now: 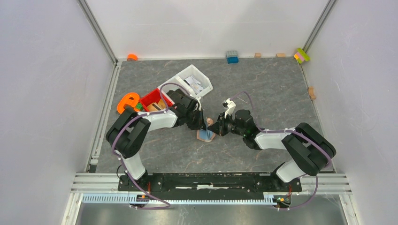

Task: Take the credit cards out of the card holder
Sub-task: Open the card holder at the center of the board.

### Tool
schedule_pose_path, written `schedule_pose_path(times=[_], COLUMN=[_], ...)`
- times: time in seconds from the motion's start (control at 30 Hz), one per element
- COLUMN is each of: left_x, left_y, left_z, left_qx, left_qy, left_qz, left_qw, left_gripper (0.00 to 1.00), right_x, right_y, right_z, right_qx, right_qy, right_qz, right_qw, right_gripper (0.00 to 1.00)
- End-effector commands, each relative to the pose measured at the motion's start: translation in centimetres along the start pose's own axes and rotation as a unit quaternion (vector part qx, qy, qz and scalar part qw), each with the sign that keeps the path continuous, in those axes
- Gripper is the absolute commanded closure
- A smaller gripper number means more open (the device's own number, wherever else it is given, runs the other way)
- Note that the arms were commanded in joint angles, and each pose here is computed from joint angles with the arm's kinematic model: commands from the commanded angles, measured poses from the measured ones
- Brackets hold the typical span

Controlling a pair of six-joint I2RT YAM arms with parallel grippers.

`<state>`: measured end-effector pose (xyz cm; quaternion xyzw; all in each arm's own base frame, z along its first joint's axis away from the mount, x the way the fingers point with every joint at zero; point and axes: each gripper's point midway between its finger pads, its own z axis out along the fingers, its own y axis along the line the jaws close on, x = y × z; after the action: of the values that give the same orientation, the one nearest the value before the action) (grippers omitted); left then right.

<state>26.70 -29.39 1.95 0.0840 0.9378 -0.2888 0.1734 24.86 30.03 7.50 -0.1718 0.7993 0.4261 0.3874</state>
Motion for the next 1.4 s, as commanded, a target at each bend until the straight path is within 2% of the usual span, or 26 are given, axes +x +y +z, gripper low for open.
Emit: schedule_pose_path(times=[0.0,0.2,0.43,0.6,0.8,1.03,1.17,1.37], left_x=[0.4,0.0,0.0,0.0,-0.1,-0.2,-0.4,-0.6], left_y=[-0.3,-0.8,-1.0,-1.7,-2.2,-2.4,-2.4,-2.4], left_z=[0.4,-0.4,-0.5,-0.6,-0.8,-1.1,-1.2,-1.6], left_qx=[0.006,0.011,0.017,0.038,0.052,0.055,0.055,0.050], left_qy=[0.013,0.002,0.002,-0.003,-0.008,-0.014,-0.018,-0.028], left_qz=[0.006,0.011,0.012,0.011,0.012,0.014,0.014,0.016], left_qw=[1.000,1.000,1.000,0.999,0.999,0.998,0.998,0.998], left_gripper=[0.76,0.74,0.65,0.63,0.63,0.63,0.63,0.63], right_x=[0.9,0.3,0.6,0.8,0.7,0.6,0.6,0.6], right_y=[0.1,-2.2,-2.4,-2.8,-3.3,-3.5,-3.2,-3.0], right_z=[0.0,-0.8,-0.5,-0.5,-0.7,-0.9,-0.7,-0.6], right_qx=[-0.004,0.068,0.070,0.079,0.099,0.114,0.113,0.115], right_qy=[0.019,0.010,0.019,0.027,0.029,0.031,0.034,0.037], right_qz=[0.000,-0.023,-0.021,-0.023,-0.027,-0.035,-0.038,-0.045], right_qw=[1.000,0.997,0.997,0.996,0.994,0.992,0.992,0.992], right_gripper=[0.91,0.88,0.90,0.79,0.62,0.57,0.44,0.42])
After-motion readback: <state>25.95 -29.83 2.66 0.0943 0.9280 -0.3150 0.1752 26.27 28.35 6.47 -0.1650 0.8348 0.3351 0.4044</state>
